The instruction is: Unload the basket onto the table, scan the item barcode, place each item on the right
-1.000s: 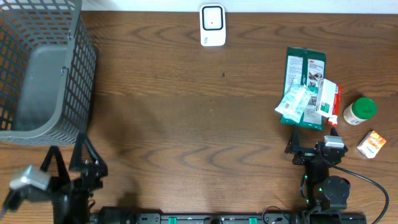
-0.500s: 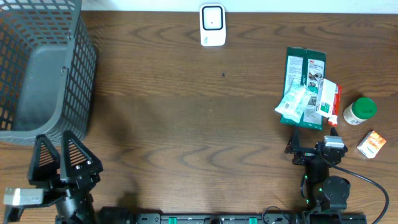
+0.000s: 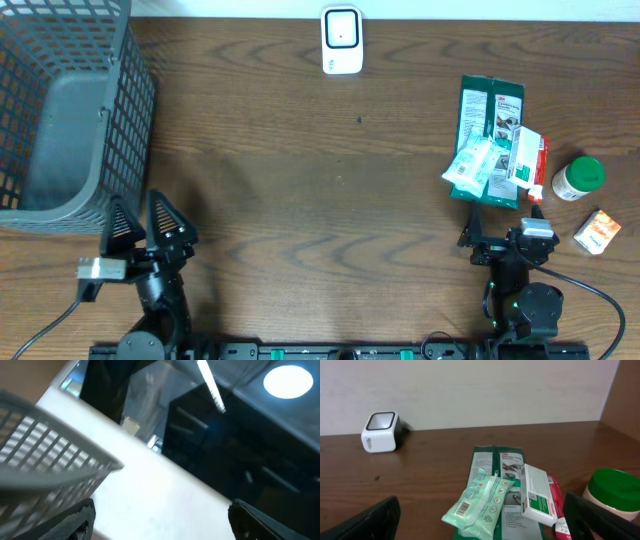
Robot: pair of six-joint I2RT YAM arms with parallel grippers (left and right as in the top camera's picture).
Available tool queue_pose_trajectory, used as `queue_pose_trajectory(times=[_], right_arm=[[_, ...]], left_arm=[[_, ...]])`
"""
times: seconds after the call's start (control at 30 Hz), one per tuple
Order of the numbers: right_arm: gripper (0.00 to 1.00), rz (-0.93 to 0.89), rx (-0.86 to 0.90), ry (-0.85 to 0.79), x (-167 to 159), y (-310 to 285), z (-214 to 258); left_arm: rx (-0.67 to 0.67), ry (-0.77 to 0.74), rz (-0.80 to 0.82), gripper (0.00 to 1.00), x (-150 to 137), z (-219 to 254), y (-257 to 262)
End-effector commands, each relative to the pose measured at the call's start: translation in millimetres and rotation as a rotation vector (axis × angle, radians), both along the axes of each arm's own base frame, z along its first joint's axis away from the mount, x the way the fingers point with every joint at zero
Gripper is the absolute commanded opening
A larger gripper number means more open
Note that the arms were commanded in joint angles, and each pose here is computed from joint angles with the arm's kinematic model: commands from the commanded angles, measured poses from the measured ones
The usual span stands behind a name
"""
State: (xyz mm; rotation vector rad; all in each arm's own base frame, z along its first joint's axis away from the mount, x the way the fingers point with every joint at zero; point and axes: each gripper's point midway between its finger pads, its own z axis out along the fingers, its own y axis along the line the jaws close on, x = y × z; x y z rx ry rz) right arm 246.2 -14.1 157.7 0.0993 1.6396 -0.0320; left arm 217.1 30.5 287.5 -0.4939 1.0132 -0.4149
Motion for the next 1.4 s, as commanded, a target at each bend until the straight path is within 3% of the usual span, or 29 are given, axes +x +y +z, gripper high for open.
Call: queue_pose_trajectory(times=[0.0,0.27,0.5,0.63,1.37], right_arm=[[0.99,-0.002,0.014,-0.003,0,0,0],[0.99,-0.002,0.013,-0.003,0,0,0],[0.99,-0.002,0.013,-0.003,0,0,0],[0.99,-0.002,0.013,-0.003,0,0,0],[0.99,-0.002,0.013,-0.003,0,0,0]], left_arm=[[0.011,0.070,0.011,0.86,7,-19,1],[0.094,0.387,0.036,0.86,25,-90,2],[0.225,0.643,0.046,0.86,24,-146,2],[0.294,0.655,0.052,0.86,24,-146,1],[0.293,0.657,0.052,0.86,24,-147,1]])
